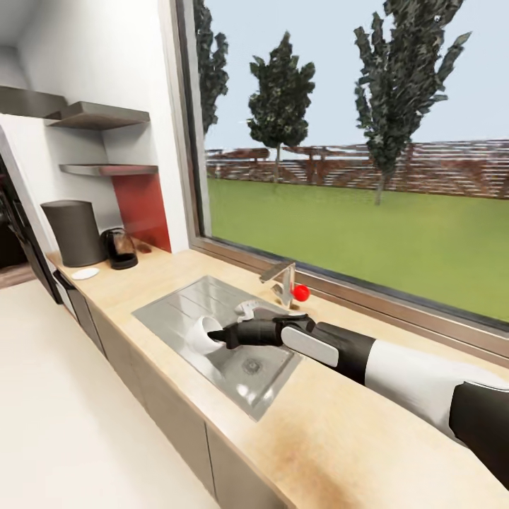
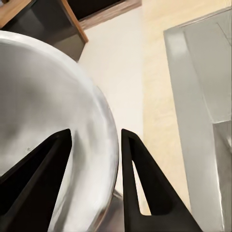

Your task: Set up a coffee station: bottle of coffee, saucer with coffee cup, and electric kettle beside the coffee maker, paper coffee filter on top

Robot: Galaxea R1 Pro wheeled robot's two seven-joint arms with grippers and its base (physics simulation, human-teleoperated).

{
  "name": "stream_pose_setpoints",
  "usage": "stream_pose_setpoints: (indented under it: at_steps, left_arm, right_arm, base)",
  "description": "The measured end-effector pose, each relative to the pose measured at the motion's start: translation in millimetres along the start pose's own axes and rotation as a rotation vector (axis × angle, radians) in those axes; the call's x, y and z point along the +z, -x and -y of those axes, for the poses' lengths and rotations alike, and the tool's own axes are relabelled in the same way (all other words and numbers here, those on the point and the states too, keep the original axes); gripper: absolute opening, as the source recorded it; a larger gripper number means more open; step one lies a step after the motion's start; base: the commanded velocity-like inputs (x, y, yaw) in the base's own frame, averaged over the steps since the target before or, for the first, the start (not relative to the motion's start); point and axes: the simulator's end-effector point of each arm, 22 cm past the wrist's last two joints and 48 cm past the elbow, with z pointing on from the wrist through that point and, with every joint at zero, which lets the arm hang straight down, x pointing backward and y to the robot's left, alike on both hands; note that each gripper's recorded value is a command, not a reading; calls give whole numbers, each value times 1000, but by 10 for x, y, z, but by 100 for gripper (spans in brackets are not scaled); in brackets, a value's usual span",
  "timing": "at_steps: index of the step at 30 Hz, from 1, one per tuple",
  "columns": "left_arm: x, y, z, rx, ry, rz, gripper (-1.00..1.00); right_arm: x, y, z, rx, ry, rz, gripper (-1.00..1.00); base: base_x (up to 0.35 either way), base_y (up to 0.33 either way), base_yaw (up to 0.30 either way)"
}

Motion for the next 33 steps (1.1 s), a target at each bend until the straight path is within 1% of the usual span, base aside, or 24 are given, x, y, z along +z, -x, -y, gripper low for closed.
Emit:
stream_pose_setpoints:
  at_steps: [6, 19, 33]
  left_arm:
    - [2, 18, 1, -1, 0, 1, 100]
    - [4, 32, 2, -2, 0, 2, 100]
    - [4, 34, 2, -2, 0, 3, 100]
  right_arm:
    - [7, -12, 12, 3, 0, -1, -100]
    - [4, -14, 15, 3, 0, -1, -100]
    - [4, -13, 15, 3, 0, -2, -100]
  base:
    - [134, 285, 238]
    - [121, 296, 32]
    - [138, 296, 260]
